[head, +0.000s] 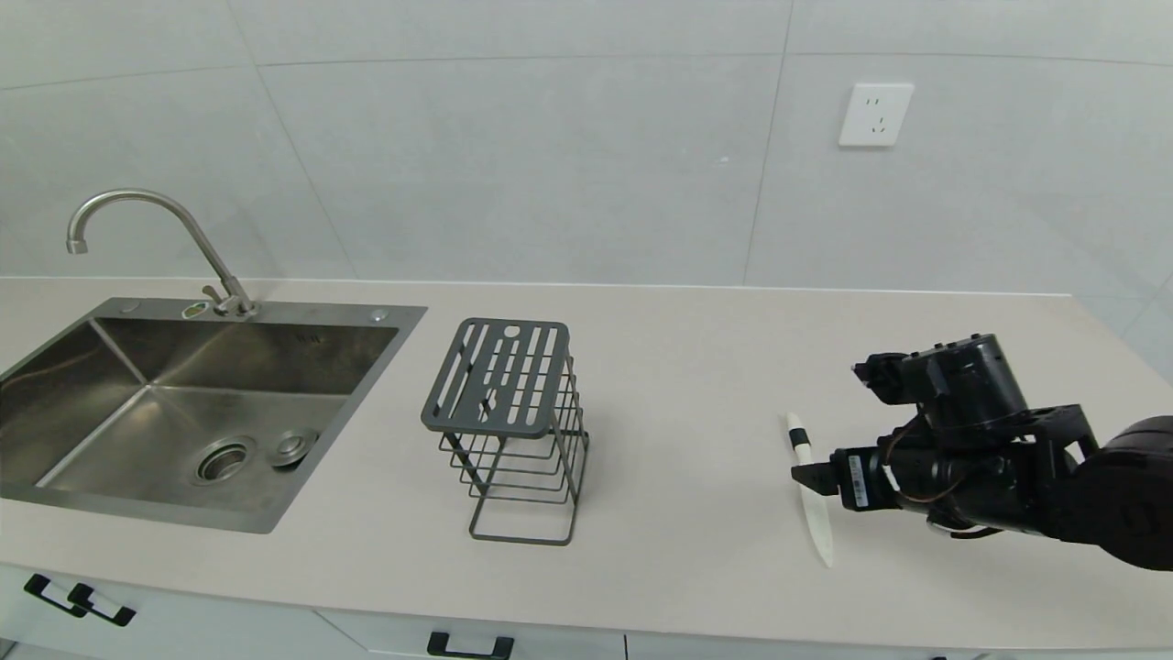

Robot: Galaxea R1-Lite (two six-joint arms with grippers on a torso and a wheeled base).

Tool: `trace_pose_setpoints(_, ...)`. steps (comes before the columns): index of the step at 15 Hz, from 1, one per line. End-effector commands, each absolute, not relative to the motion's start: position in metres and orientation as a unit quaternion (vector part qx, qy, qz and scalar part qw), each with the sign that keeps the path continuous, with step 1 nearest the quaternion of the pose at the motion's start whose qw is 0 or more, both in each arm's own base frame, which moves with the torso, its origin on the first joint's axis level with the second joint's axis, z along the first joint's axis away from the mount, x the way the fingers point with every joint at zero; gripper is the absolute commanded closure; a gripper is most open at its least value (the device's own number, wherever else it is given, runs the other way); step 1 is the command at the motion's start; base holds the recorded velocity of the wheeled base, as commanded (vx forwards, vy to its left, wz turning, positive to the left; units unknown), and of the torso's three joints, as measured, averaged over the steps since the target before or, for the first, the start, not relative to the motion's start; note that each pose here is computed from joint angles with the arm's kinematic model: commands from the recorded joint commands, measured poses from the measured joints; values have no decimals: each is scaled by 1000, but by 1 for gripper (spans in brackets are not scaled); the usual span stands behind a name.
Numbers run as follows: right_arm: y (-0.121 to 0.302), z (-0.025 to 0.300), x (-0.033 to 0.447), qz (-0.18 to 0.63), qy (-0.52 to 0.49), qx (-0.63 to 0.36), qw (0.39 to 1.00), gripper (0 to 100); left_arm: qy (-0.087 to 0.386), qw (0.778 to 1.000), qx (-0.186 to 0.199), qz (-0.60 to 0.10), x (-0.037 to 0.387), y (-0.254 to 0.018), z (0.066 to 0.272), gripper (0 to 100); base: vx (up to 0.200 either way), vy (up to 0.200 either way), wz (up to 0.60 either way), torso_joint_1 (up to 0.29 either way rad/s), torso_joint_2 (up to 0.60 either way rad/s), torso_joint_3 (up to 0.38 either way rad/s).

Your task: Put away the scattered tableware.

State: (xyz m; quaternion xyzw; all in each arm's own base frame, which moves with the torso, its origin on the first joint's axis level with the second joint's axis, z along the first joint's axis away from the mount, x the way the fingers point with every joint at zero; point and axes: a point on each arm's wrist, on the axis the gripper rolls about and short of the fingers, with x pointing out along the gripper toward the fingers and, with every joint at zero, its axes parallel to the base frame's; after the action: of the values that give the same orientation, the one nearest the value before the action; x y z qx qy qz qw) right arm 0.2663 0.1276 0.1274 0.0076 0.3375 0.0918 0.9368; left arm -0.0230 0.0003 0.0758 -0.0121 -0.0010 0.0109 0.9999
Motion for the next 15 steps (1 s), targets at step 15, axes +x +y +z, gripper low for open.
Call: trace_pose_setpoints(15,138,59,315,57,323,-20,944,0,0,1000,-12,12,-23,0,76,0,0,0,0,0,0,0)
